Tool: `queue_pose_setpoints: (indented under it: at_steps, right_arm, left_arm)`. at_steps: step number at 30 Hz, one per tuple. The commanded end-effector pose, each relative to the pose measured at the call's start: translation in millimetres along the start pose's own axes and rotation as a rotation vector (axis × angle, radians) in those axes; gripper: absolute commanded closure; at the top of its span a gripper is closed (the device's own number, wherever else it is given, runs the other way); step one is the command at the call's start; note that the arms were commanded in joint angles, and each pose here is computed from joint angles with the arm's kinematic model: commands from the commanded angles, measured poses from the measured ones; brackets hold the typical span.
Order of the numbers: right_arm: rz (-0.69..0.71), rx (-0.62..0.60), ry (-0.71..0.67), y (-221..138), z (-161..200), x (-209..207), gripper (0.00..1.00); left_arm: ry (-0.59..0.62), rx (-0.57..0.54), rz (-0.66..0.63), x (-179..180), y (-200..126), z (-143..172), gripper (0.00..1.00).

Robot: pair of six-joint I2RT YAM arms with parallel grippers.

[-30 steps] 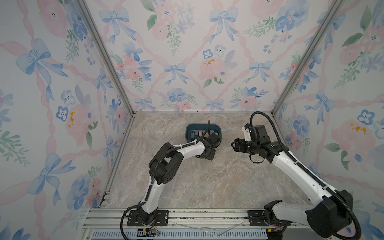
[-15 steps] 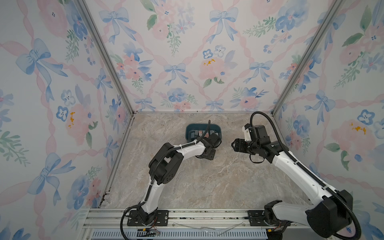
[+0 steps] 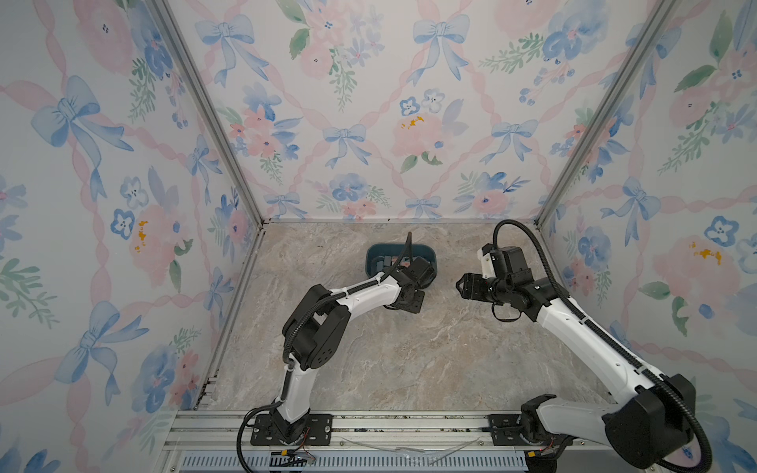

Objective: Put the eraser in the storage box
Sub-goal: Place the eraser in the storage box.

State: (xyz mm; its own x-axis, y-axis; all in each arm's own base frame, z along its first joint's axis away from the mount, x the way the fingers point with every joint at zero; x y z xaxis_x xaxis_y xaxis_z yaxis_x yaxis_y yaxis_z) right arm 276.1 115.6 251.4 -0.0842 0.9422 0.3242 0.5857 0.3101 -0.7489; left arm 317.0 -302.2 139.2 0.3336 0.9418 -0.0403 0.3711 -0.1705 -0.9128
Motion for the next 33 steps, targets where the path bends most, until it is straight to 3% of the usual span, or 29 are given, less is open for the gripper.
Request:
queue_pose_setpoints:
  at_steps: [1, 8, 15, 19, 21, 25, 27, 33]
  right_arm:
    - [0.006, 0.013, 0.004, 0.8, 3.7, -4.8, 0.29]
    - [-0.007, 0.011, 0.010, 1.1, 2.6, -3.2, 0.29]
    - [0.003, 0.013, 0.006, -2.3, 5.3, -5.0, 0.29]
    - [0.015, 0.012, 0.007, -5.0, 5.9, -7.9, 0.28]
    - [0.020, 0.010, 0.008, -7.1, 6.3, -9.2, 0.24]
    - [0.042, 0.004, 0.002, -9.2, 9.1, -15.8, 0.18]
    - [0.064, -0.012, -0.001, -8.7, 12.3, -25.4, 0.04]
    - [0.161, -0.131, 0.068, -16.4, 22.1, -80.7, 0.04]
  left_arm:
    - [-0.040, -0.051, 0.017, 3.5, -26.7, -11.9, 0.56]
    - [-0.131, -0.163, 0.001, 24.3, -42.1, -59.0, 0.55]
    - [-0.222, -0.160, -0.026, 49.3, -6.4, -91.4, 0.51]
    - [-0.246, -0.139, -0.028, 53.5, 10.6, -94.5, 0.26]
    - [-0.261, -0.145, -0.035, 54.4, 8.9, -94.7, 0.06]
    - [-0.290, -0.211, -0.067, 59.7, -21.5, -96.1, 0.02]
    - [-0.295, -0.268, -0.102, 64.7, -47.3, -94.3, 0.02]
    - [-0.330, -0.518, -0.191, 97.2, -136.0, -63.0, 0.02]
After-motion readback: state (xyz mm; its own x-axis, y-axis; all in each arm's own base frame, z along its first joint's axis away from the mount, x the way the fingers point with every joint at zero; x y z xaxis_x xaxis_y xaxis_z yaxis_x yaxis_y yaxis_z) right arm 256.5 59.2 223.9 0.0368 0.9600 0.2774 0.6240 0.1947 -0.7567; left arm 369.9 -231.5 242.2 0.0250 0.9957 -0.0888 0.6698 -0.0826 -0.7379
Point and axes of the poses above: each gripper's point midway between its finger pads, its own y axis out along the fingers, its own x axis along the line the jaws close on, z = x × y, the point moved 8 cm from there along -y, back along the fingers
